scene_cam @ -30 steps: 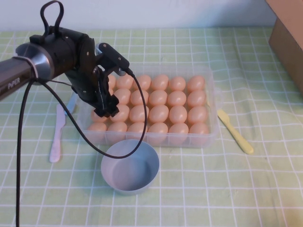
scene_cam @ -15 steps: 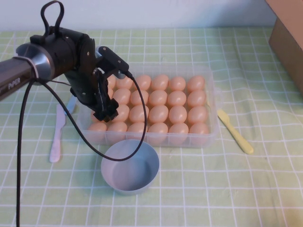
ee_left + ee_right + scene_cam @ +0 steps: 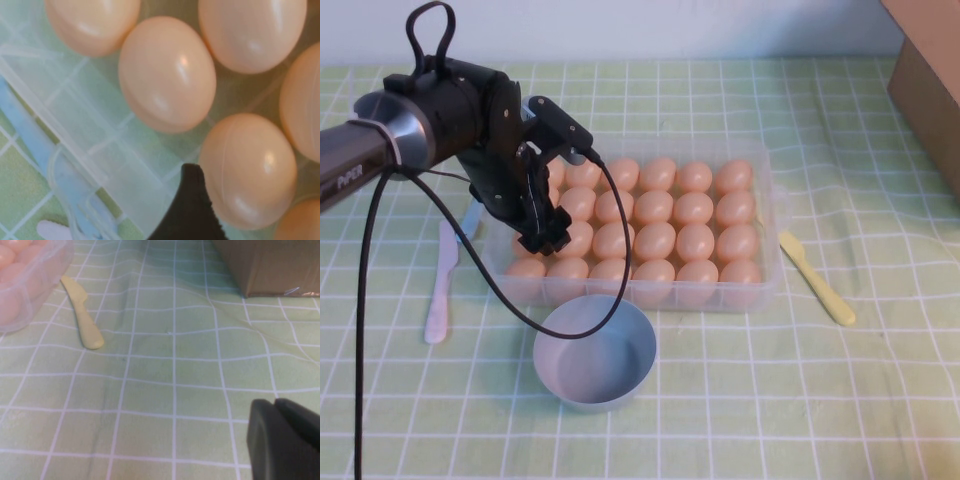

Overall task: Take an egg out of the egg box
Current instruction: Pick up the egg from the plastic box

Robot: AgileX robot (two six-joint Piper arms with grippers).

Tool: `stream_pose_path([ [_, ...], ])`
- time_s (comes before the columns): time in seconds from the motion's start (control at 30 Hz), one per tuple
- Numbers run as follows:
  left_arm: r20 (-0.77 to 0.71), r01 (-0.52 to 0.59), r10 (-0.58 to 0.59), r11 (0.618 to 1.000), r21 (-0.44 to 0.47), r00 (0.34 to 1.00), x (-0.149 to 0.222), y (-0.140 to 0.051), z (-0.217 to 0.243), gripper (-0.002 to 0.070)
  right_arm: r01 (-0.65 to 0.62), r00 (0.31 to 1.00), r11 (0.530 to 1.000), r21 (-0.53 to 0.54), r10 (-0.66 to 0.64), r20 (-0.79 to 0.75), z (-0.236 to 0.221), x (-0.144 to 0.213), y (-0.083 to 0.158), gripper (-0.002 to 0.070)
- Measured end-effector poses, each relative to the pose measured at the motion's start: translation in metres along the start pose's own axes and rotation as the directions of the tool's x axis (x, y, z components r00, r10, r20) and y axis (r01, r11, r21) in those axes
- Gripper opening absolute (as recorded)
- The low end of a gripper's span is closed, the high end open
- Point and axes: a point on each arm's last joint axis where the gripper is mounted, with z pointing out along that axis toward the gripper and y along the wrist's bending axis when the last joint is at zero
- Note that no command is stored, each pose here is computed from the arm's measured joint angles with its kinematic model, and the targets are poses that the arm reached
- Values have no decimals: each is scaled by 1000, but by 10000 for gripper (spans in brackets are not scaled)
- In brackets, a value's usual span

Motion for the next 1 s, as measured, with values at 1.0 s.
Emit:
stream_pose_path([
  [1.0,-39,1,0,1000,21,999,3,-3,11,505,0,1000,1000,0,0,0,0,0,0,-17],
])
